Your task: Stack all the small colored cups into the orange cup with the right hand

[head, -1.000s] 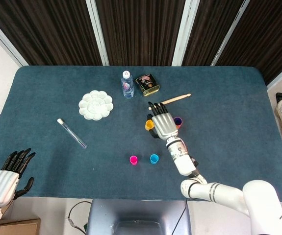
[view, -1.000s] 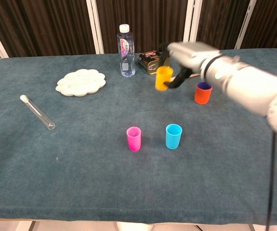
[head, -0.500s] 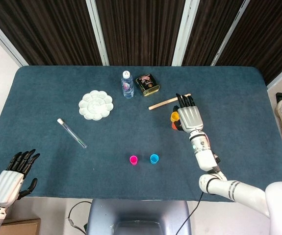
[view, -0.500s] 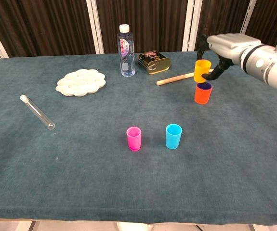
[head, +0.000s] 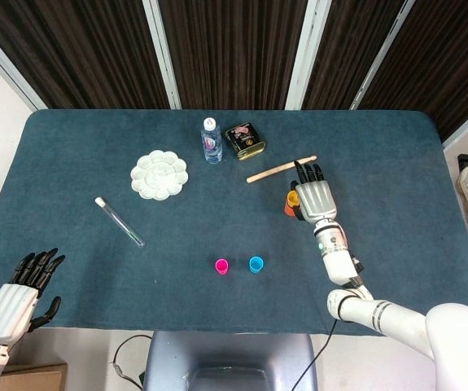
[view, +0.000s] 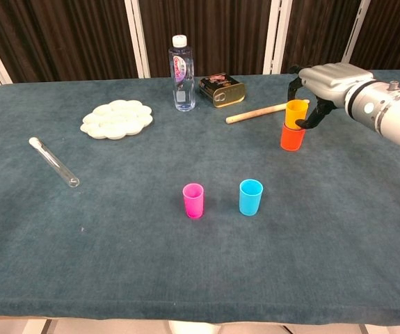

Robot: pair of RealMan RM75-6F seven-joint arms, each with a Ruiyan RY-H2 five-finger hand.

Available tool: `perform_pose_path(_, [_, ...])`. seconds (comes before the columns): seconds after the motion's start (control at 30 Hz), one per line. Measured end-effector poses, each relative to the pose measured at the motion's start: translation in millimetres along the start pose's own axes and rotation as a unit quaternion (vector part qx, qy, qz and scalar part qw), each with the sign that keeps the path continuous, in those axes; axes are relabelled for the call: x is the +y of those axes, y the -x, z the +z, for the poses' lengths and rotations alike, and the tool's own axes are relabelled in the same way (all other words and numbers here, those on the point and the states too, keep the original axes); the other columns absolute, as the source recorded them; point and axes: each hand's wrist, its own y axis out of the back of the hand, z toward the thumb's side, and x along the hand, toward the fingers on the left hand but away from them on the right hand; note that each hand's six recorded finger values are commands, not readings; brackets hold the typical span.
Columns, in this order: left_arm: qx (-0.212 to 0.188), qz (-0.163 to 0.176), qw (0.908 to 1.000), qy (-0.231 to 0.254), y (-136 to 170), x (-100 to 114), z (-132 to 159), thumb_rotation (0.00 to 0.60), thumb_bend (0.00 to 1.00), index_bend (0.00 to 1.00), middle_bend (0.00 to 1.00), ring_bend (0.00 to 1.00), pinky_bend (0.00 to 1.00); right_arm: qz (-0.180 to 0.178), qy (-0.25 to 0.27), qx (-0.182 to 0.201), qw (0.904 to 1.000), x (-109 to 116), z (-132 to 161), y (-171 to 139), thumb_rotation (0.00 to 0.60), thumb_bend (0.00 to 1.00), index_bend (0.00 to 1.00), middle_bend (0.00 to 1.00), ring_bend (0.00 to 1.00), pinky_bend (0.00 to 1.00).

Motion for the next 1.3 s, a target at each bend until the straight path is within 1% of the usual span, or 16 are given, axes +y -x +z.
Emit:
perform_pose_path(0.07, [0.0, 0.0, 1.0, 0.0, -0.1, -0.1, 0.4, 0.6, 0.45, 0.0, 0.0, 0.0, 0.06, 0.005, -0.001, 0.0, 1.0, -2.7, -0.3, 0.2, 0.6, 0.49, 0.51, 0.05, 0.0, 0.02])
perform_pose_path(0.13, [0.0, 0.0, 1.0, 0.0, -0.4, -0.4, 0.2, 0.6, 0.45, 0.0, 0.0, 0.0, 0.06, 0.007, 0.002, 0.001, 1.0, -4.1, 0.0, 0.0, 0.6, 0.49, 0.3, 0.03, 0.0, 0.02])
perform_pose_path(0.17, [0.001, -0.001, 1.0, 0.0, -0.5, -0.6, 0.0, 0.6, 0.45, 0.0, 0.0, 0.0, 0.06, 0.008, 0.004, 0.002, 1.0, -4.1, 0.1, -0.3, 0.6, 0.49, 0.23, 0.02, 0.0, 0.02])
perform_pose_path(0.2, [0.001, -0.001, 1.0, 0.001, -0.8, -0.8, -0.3, 0.6, 0.45, 0.0, 0.0, 0.0, 0.06, 0.008, 0.007, 0.004, 0.9999, -3.8, 0.2, -0.9, 0.6, 0.49, 0.14, 0.0, 0.0, 0.02])
perform_pose_path(0.23, [0.002, -0.001, 1.0, 0.001, -1.1, -0.7, -0.5, 0.6, 0.45, 0.0, 0.0, 0.0, 0.06, 0.008, 0.011, 0.008, 0.9999, -3.1, 0.8, -2.2, 0.6, 0.49, 0.11, 0.0, 0.0, 0.01])
perform_pose_path(0.3, [0.002, -0.001, 1.0, 0.001, -1.3, -0.4, -0.8, 0.6, 0.45, 0.0, 0.0, 0.0, 0.06, 0.009, 0.017, 0.016, 0.9997, -1.2, 2.6, -5.7, 0.6, 0.49, 0.09, 0.0, 0.0, 0.0])
perform_pose_path(0.4, [0.001, -0.001, 1.0, 0.001, -1.2, -0.5, -0.4, 0.6, 0.45, 0.0, 0.0, 0.0, 0.06, 0.008, 0.03, 0.041, 0.9987, 4.1, 10.0, -16.3, 0.6, 0.49, 0.1, 0.0, 0.0, 0.0])
perform_pose_path(0.5, [-0.001, -0.001, 1.0, 0.0, -0.8, -1.1, 0.6, 0.6, 0.45, 0.0, 0.0, 0.0, 0.06, 0.008, 0.045, 0.081, 0.9956, 11.0, 23.3, -34.3, 0.6, 0.49, 0.14, 0.0, 0.0, 0.0])
perform_pose_path(0.57, [-0.001, -0.002, 1.0, 0.0, -1.0, -1.5, 1.1, 0.6, 0.45, 0.0, 0.0, 0.0, 0.06, 0.014, 0.054, 0.115, 0.9918, 14.4, 34.8, -50.9, 0.6, 0.48, 0.16, 0.0, 0.0, 0.0])
perform_pose_path(0.7, [-0.001, 0.0, 1.0, 0.0, -0.5, -0.8, 1.3, 0.6, 0.45, 0.0, 0.0, 0.0, 0.06, 0.039, 0.058, 0.181, 0.9809, 13.5, 55.6, -87.6, 0.6, 0.47, 0.19, 0.0, 0.0, 0.0])
perform_pose_path(0.73, [-0.001, 0.0, 1.0, 0.0, -0.4, -0.6, 1.2, 0.6, 0.45, 0.0, 0.0, 0.0, 0.06, 0.048, 0.054, 0.199, 0.9772, 10.3, 60.5, -98.8, 0.6, 0.47, 0.2, 0.0, 0.0, 0.0])
perform_pose_path(0.8, [0.0, 0.001, 1.0, 0.001, -0.2, -0.3, 1.0, 0.6, 0.45, 0.0, 0.0, 0.0, 0.06, 0.065, 0.043, 0.219, 0.9726, 1.1, 64.8, -112.4, 0.6, 0.47, 0.23, 0.0, 0.0, 0.0])
perform_pose_path(0.97, [-0.002, 0.003, 1.0, 0.002, 0.9, 1.3, 1.1, 0.6, 0.46, 0.0, 0.0, 0.0, 0.06, 0.085, 0.023, 0.227, 0.97, -17.3, 72.4, -116.3, 0.6, 0.47, 0.29, 0.0, 0.0, 0.0])
perform_pose_path(1.07, [-0.002, 0.004, 1.0, 0.003, 1.5, 2.0, 0.7, 0.6, 0.46, 0.0, 0.0, 0.0, 0.06, 0.091, 0.022, 0.23, 0.9687, -26.8, 81.0, -114.5, 0.6, 0.47, 0.36, 0.0, 0.0, 0.0])
perform_pose_path(1.23, [-0.001, 0.005, 1.0, 0.004, 1.8, 3.3, -0.5, 0.6, 0.46, 0.0, 0.0, 0.0, 0.06, 0.093, 0.022, 0.228, 0.9689, -36.2, 89.6, -109.2, 0.6, 0.47, 0.47, 0.0, 0.0, 0.0])
perform_pose_path(1.3, [-0.001, 0.006, 1.0, 0.005, 2.2, 4.0, -0.9, 0.6, 0.46, 0.0, 0.0, 0.0, 0.06, 0.091, 0.022, 0.227, 0.9695, -37.5, 91.3, -108.1, 0.6, 0.47, 0.5, 0.0, 0.0, 0.0])
